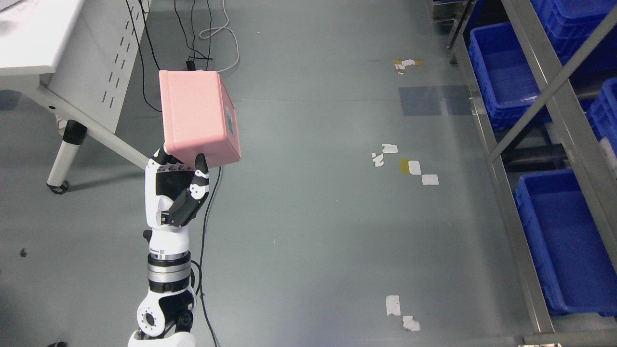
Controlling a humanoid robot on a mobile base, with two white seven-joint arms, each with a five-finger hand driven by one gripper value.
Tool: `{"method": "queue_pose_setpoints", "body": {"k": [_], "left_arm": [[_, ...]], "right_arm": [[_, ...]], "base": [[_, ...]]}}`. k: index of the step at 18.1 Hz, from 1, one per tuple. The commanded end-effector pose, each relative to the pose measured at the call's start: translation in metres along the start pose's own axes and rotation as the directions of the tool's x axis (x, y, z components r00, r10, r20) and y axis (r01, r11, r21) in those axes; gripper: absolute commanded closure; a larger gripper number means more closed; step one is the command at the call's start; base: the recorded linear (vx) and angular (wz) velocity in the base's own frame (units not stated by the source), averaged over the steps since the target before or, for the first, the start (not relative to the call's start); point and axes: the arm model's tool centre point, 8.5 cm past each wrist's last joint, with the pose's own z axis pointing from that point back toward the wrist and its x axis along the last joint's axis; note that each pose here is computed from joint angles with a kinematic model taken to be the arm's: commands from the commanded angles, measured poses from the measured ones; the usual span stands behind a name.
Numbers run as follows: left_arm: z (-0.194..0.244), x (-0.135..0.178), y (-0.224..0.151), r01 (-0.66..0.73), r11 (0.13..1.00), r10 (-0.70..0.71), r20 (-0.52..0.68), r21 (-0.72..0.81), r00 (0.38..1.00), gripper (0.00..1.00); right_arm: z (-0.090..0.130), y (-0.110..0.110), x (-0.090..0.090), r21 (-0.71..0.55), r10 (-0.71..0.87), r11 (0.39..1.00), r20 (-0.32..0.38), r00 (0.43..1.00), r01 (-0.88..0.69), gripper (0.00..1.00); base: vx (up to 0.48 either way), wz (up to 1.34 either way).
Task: Place storage box into left shelf container
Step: 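Hold the pink box up in the left hand while turning toward the shelf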
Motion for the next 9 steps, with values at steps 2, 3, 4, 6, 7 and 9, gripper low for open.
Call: {"method": "queue_pose_setpoints", "body": {"k": [2,3,4,6,7,9], "left_arm": [[0.0041,-0.0027,0.0059,0.013,1.000,-0.013,-0.021,-0.003,1.000,0.97],[0.0041,-0.0024,0.0059,0.014,1.000,-0.014,-0.018,-0.003,1.000,0.97],[0.0041,-0.0024,0.0059,0.014,1.000,-0.014,-0.018,-0.003,1.000,0.97],[0.0044,-0.0023,0.0066,0.016,1.000,-0.016,-0.019,-0.005,1.000,0.97],[0.0056,-0.0027,0.0069,0.018,1.000,-0.018,-0.020,-0.008,1.000,0.96],[0.0059,-0.0029,0.0075,0.019,1.000,-0.019,-0.021,-0.007,1.000,0.96]], "right_arm": [[-0.0005,-0.0112,0.0081,-0.017,-0.020,1.000,0.017,1.000,0.021,0.00],[-0.0005,-0.0112,0.0081,-0.017,-0.020,1.000,0.017,1.000,0.021,0.00],[-0.0005,-0.0112,0.0083,-0.017,-0.020,1.000,0.019,1.000,0.021,0.00],[-0.0005,-0.0112,0.0081,-0.017,-0.020,1.000,0.017,1.000,0.021,0.00],[-0.0005,-0.0111,0.0091,-0.016,-0.020,1.000,0.019,1.000,0.021,0.00],[-0.0005,-0.0113,0.0083,-0.018,-0.020,1.000,0.019,1.000,0.021,0.00]], "base": [[0.286,0.17],[0.367,0.11],[0.388,0.07],[0.381,0.06],[0.374,0.05],[0.459,0.08]]}}
